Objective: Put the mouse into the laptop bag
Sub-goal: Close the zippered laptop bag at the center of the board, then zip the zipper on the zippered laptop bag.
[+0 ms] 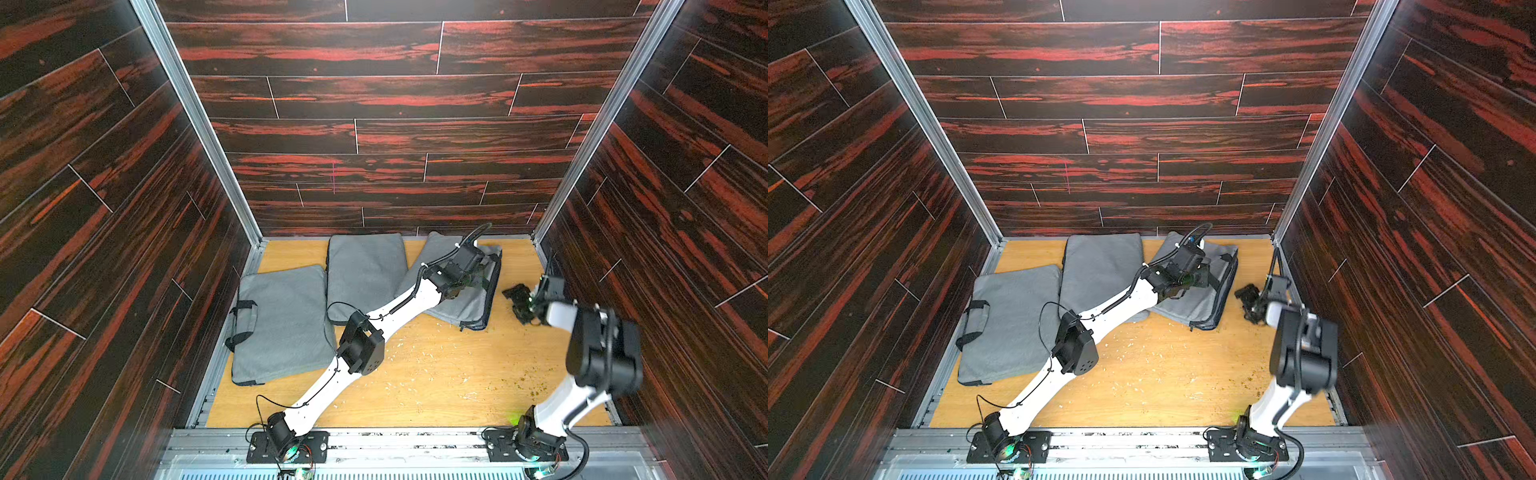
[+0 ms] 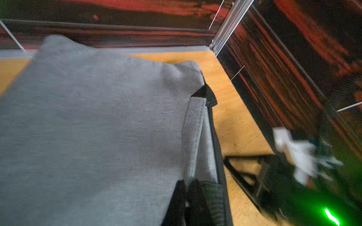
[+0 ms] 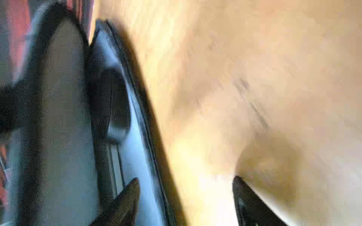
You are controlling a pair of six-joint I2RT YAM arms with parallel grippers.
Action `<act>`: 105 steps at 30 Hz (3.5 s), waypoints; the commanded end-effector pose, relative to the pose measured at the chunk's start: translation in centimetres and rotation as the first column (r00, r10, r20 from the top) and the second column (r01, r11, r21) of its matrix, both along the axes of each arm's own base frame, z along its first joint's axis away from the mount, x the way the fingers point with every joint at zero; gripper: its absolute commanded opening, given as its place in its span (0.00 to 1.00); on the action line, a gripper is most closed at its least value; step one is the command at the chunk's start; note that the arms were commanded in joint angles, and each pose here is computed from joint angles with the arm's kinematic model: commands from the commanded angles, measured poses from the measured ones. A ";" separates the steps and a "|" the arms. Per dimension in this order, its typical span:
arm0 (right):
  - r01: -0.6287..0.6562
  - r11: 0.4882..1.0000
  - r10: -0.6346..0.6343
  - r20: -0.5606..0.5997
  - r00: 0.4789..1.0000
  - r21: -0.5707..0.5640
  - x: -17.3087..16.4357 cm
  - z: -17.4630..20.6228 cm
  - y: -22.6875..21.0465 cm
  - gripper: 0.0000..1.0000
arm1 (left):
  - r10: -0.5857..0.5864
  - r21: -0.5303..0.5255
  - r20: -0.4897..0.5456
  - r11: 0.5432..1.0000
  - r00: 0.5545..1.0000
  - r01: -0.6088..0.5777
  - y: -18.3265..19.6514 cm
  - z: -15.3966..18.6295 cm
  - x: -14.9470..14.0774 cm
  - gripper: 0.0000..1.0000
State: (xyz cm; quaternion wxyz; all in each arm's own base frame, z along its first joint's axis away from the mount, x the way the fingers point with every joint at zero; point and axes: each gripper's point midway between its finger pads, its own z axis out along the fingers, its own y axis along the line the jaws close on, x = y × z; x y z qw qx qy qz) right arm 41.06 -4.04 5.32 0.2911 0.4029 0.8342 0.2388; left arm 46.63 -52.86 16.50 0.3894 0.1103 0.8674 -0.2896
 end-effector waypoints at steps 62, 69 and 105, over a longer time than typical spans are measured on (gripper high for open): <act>-0.200 0.804 0.076 -0.236 0.969 -0.561 -16.3 -1.8 17.1 0.49 | 0.517 -0.389 0.047 0.797 0.854 -0.462 26.5 4.6 -12.8 0.94; -0.218 0.755 0.037 -0.292 0.956 -0.619 -15.5 -3.4 17.5 0.50 | 0.535 -0.397 0.037 0.783 0.844 -0.479 27.9 4.7 -13.7 0.95; -0.242 0.722 -0.028 -0.376 0.926 -0.649 -14.3 -7.5 16.7 0.09 | 0.536 -0.405 0.024 0.777 0.844 -0.482 28.6 4.5 -14.3 0.95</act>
